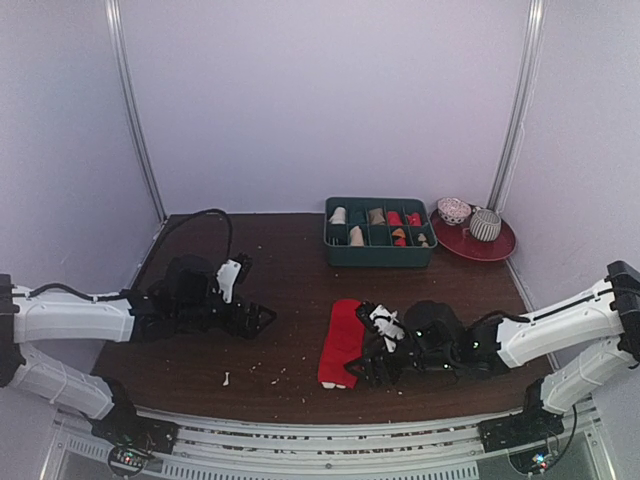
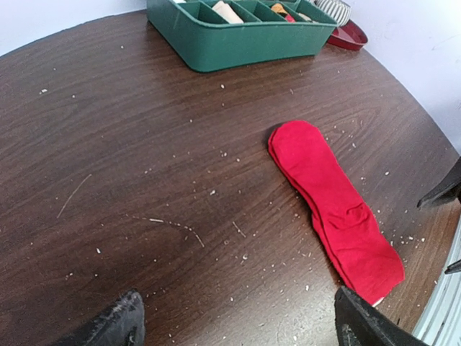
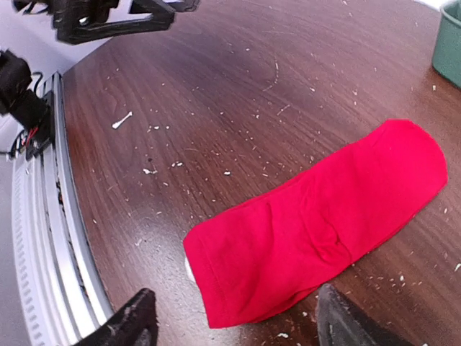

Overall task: Roll the socks
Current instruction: Adjust the bag handles on the takeout bag, then pick up the pair of socks from the center of the board.

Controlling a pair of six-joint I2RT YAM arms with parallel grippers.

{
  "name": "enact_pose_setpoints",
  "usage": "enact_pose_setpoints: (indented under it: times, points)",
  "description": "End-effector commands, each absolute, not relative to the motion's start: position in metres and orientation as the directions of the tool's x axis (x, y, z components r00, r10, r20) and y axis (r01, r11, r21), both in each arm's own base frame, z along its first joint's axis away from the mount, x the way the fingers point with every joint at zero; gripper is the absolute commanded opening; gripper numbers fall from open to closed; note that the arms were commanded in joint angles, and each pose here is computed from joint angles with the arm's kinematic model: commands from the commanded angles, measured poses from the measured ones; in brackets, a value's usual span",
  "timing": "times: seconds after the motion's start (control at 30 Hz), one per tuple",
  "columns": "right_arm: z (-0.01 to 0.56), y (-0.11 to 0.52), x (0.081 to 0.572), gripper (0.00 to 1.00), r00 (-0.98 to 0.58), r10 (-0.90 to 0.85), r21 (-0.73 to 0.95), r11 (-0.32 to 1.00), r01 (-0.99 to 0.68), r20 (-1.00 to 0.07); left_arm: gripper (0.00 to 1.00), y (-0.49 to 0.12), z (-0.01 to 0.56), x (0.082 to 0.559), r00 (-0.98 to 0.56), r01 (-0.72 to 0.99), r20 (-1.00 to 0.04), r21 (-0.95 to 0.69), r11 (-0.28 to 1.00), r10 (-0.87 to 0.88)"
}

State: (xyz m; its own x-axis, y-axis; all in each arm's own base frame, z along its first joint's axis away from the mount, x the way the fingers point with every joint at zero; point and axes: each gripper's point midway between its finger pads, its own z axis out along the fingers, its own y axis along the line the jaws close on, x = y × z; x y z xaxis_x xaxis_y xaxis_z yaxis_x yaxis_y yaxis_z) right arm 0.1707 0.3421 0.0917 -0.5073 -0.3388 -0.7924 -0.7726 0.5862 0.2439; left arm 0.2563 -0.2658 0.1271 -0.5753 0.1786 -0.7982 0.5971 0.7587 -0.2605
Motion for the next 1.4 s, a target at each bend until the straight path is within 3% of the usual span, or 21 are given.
enact_pose_setpoints:
  times: [0.0, 0.17, 0.33, 0.6, 0.7, 0.97, 1.07, 1.2, 1.37]
  points:
    - [0.076, 0.342, 0.147, 0.8, -0.264, -0.508, 0.059, 0.385, -0.921, -0.82, 0.9, -0.272, 0.126, 0.26, -0.551, 0.623, -0.813, -0.249, 0.742, 0.189]
    - [0.067, 0.353, 0.14, 0.81, -0.073, -0.578, -0.083, 0.238, -0.968, -0.813, 0.9, -0.275, 0.121, 0.263, -0.555, 0.627, -0.806, -0.242, 0.741, 0.207]
    - [0.053, 0.369, 0.132, 0.79, 0.017, -0.62, -0.106, 0.107, -0.989, -0.784, 0.9, -0.279, 0.12, 0.265, -0.555, 0.635, -0.801, -0.235, 0.736, 0.223]
    - [0.013, 0.367, 0.14, 0.73, -0.01, -0.709, -0.099, 0.112, -0.989, -0.705, 0.9, -0.282, 0.12, 0.263, -0.55, 0.65, -0.803, -0.241, 0.72, 0.228]
    - [0.0, 0.361, 0.149, 0.67, -0.077, -0.727, -0.079, 0.179, -0.981, -0.683, 0.9, -0.285, 0.122, 0.257, -0.527, 0.686, -0.815, -0.241, 0.687, 0.24]
    - [-0.039, 0.335, 0.148, 0.34, -0.299, -0.768, 0.042, 0.335, -0.941, -0.566, 0.9, -0.305, 0.131, 0.224, -0.403, 0.838, -0.885, -0.254, 0.483, 0.234]
    - [-0.046, 0.331, 0.144, 0.2, -0.462, -0.718, 0.206, 0.419, -0.884, -0.521, 0.91, -0.319, 0.13, 0.207, -0.325, 0.892, -0.91, -0.205, 0.402, 0.257]
    - [-0.031, 0.34, 0.128, 0.16, -0.671, -0.599, 0.535, 0.426, -0.73, -0.438, 0.98, -0.339, 0.117, 0.188, -0.232, 0.939, -0.914, -0.121, 0.323, 0.333]
    - [-0.032, 0.336, 0.115, 0.15, -0.821, -0.533, 0.753, 0.451, -0.479, -0.204, 0.98, -0.359, 0.107, 0.178, -0.161, 0.964, -0.92, -0.068, 0.258, 0.358]
